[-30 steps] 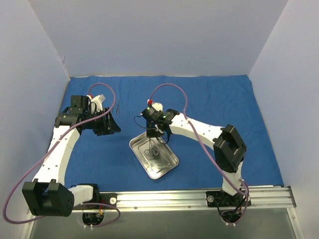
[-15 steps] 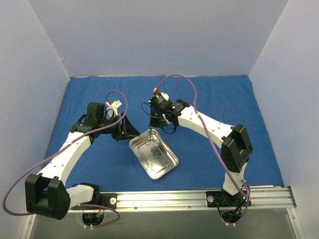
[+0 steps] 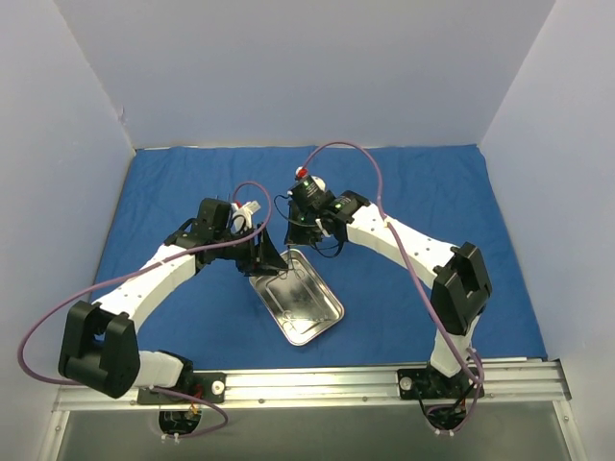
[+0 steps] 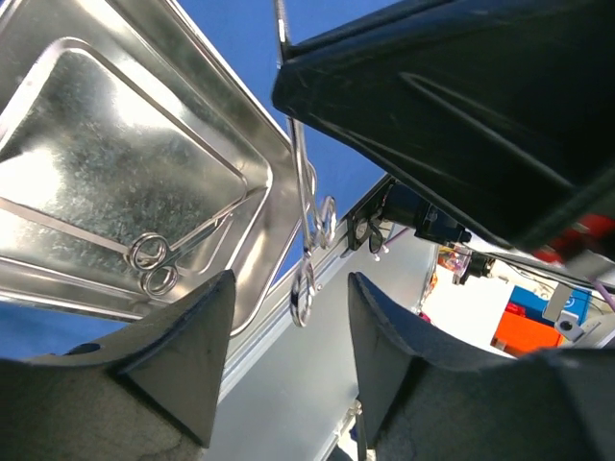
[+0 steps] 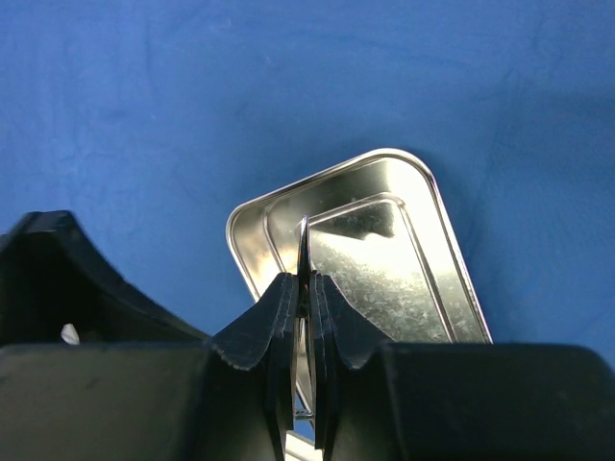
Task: Open and lay out the surgical kit
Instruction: Place the medical item in the surgical kit.
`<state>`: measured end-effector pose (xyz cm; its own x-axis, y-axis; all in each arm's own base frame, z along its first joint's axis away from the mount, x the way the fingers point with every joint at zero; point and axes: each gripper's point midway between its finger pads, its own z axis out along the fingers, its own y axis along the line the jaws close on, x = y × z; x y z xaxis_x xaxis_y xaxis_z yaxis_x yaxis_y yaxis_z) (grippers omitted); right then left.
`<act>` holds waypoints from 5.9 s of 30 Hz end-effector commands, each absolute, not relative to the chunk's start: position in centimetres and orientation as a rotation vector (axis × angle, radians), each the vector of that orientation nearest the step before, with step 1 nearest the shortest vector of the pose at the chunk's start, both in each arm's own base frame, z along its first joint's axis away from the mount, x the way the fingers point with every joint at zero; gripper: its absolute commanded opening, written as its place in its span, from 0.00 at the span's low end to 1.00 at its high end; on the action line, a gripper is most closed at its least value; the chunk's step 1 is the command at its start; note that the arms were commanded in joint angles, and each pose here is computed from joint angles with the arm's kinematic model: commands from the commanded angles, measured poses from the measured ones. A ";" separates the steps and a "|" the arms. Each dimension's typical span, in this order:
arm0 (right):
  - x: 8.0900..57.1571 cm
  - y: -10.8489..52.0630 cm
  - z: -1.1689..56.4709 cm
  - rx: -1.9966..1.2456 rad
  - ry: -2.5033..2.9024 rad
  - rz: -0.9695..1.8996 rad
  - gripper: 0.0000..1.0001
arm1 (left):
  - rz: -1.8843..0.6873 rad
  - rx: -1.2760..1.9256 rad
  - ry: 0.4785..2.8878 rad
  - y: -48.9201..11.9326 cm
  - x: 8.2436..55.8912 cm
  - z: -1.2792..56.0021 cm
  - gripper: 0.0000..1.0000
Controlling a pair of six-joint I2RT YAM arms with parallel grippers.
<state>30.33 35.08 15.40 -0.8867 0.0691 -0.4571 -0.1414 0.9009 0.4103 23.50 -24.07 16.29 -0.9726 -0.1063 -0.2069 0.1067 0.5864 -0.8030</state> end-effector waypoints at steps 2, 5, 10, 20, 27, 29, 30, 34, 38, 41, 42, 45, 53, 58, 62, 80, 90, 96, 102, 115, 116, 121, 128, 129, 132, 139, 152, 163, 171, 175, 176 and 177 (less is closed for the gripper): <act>30.6 34.9 19.9 -0.044 2.507 0.687 0.00 | -1.353 0.056 2.499 -25.4 25.1 18.1 0.57; 30.6 35.0 20.0 -0.044 2.506 0.693 0.00 | -1.355 0.065 2.516 -25.7 24.8 17.7 0.55; 30.6 34.9 20.0 -0.050 2.513 0.707 0.00 | -1.406 0.092 2.503 -26.1 24.5 18.2 0.13; 31.7 31.5 22.2 -0.302 2.496 0.644 0.46 | -1.454 0.165 2.462 -25.6 22.7 21.3 0.02; 28.8 32.2 25.3 -0.519 2.417 0.922 0.63 | -1.474 0.197 2.380 -25.0 21.1 22.9 0.02; 27.9 32.0 25.2 -0.516 2.398 0.976 0.63 | -1.485 0.185 2.353 -24.9 20.8 23.2 0.02; 26.4 32.4 26.5 -0.520 2.365 1.097 0.63 | -1.509 0.181 2.298 -25.0 20.9 24.4 0.02; 23.8 33.4 28.1 -0.497 2.260 1.359 0.63 | -1.567 0.167 2.198 -25.2 21.0 26.3 0.02; 22.3 33.2 28.6 -0.528 2.216 1.443 0.62 | -1.584 0.179 2.160 -25.2 21.0 27.3 0.02; 21.5 32.9 28.3 -0.543 2.222 1.456 0.62 | -1.617 0.193 2.108 -25.3 21.2 28.2 0.02; 21.3 32.8 28.1 -0.550 2.228 1.454 0.62 | -1.633 0.179 2.106 -25.4 21.2 28.3 0.02; 21.0 32.6 27.8 -0.565 2.239 1.455 0.62 | -1.674 0.184 2.070 -25.6 21.1 29.0 0.02; 20.8 32.9 27.2 -0.579 2.238 1.487 0.53 | -1.731 0.216 1.996 -25.8 20.8 30.3 0.02; 20.6 33.2 27.2 -0.591 2.223 1.524 0.00 | -1.748 0.213 1.994 -25.8 20.6 30.2 0.02; 20.9 32.6 26.9 -0.592 2.234 1.467 0.00 | -1.720 0.171 2.099 -25.3 20.5 28.3 0.30; 15.0 28.2 22.1 -0.773 2.581 1.347 0.00 | -0.532 0.839 1.789 -16.6 18.9 32.7 0.62; 10.0 31.1 24.0 -0.867 2.658 1.541 0.00 | -0.636 1.148 1.546 -20.4 15.8 33.9 0.68; 8.8 33.0 25.6 -0.879 2.678 1.674 0.00 | -0.543 1.361 1.493 -21.6 14.5 33.0 0.68; 5.9 33.8 25.1 -0.968 2.727 1.720 0.00 | -0.543 1.560 1.439 -20.9 12.1 31.1 0.68; 2.7 34.8 25.1 -1.133 2.732 1.724 0.00 | -0.604 1.795 1.422 -18.9 6.6 27.6 0.68; 2.7 34.7 25.0 -1.135 2.737 1.712 0.00 | -0.613 1.806 1.422 -18.8 6.3 27.3 0.68; 2.5 35.0 25.4 -1.153 2.737 1.707 0.00 | -0.585 1.848 1.414 -19.2 6.2 26.3 0.66; 2.0 35.4 25.3 -1.198 2.757 1.677 0.00 | -0.514 1.870 1.395 -20.0 7.4 25.5 0.64; 1.9 35.4 25.3 -1.203 2.758 1.676 0.00 | -0.514 1.870 1.395 -20.2 7.4 25.5 0.64; 1.7 35.5 25.3 -1.214 2.763 1.667 0.00 | -0.518 1.871 1.395 -20.7 7.6 25.4 0.62; 1.5 35.6 25.3 -1.227 2.762 1.665 0.00 | -0.502 1.911 1.410 -20.5 7.5 24.8 0.47; 4.2 35.6 25.8 -1.123 2.783 1.602 0.55 | -0.481 1.862 1.502 -20.5 7.9 24.5 0.02; 24.2 22.0 22.1 -0.097 2.850 1.022 0.85 | -0.296 1.269 1.931 -18.2 18.0 23.4 0.02; 30.7 16.7 20.9 0.194 2.729 0.609 0.84 | -0.286 0.727 2.247 -14.1 30.4 22.4 0.02; 31.5 18.1 20.5 0.157 2.710 0.698 0.84 | -0.257 0.419 2.377 -9.4 36.8 19.7 0.02; 31.6 18.1 20.0 0.147 2.717 0.692 0.84 | -0.248 0.320 2.376 -7.6 38.4 20.0 0.02; 31.6 18.1 19.6 0.136 2.727 0.679 0.84 | -0.243 0.281 2.377 -6.9 39.5 19.8 0.02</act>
